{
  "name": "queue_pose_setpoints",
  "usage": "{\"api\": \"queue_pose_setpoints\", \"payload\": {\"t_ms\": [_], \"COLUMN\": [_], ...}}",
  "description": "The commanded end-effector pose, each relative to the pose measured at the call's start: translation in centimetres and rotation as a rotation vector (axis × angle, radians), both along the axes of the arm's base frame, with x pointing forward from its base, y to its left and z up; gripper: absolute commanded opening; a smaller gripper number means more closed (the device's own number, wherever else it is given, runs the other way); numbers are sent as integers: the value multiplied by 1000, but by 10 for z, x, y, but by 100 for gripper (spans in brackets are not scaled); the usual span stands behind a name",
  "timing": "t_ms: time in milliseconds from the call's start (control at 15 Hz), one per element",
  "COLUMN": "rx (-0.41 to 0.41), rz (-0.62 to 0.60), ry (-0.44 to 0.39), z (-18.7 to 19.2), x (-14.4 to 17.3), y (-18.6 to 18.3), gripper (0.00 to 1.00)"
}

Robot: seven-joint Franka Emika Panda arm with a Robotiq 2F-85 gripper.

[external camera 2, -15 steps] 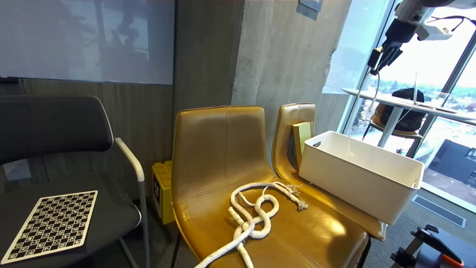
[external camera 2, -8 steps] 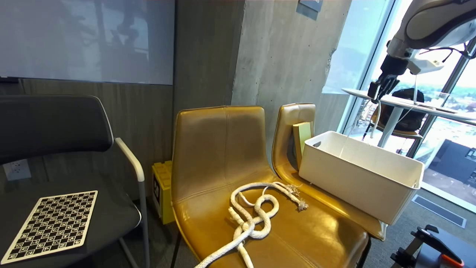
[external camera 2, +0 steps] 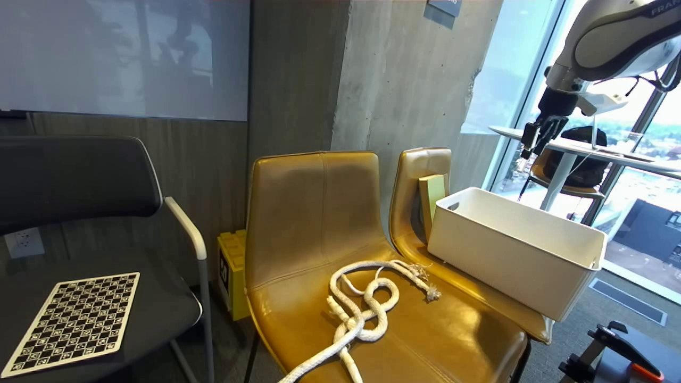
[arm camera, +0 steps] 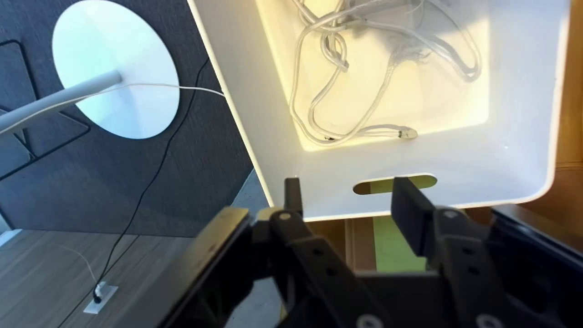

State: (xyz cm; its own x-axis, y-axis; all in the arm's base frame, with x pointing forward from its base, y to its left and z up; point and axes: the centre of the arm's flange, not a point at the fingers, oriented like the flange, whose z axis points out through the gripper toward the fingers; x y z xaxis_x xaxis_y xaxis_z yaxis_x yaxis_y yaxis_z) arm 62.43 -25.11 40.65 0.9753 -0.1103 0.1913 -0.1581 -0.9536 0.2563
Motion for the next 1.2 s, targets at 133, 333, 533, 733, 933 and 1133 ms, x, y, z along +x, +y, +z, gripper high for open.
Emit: {"api": "queue_pose_setpoints", "payload": {"t_ms": [133,333,533,733,933,1133], "rx": [21,58,107,150,167,174], "rz": [104,187,273,346,401,408], "ry": [-68,-69,-55,-36,-31,-27], "z": [39,33,12,-18,-53,-93], "x": [-25,-35,-47,-52,-50,-43], "y": [85,152,223,288,349,390], "gripper": [99,100,100,100,100,100]}}
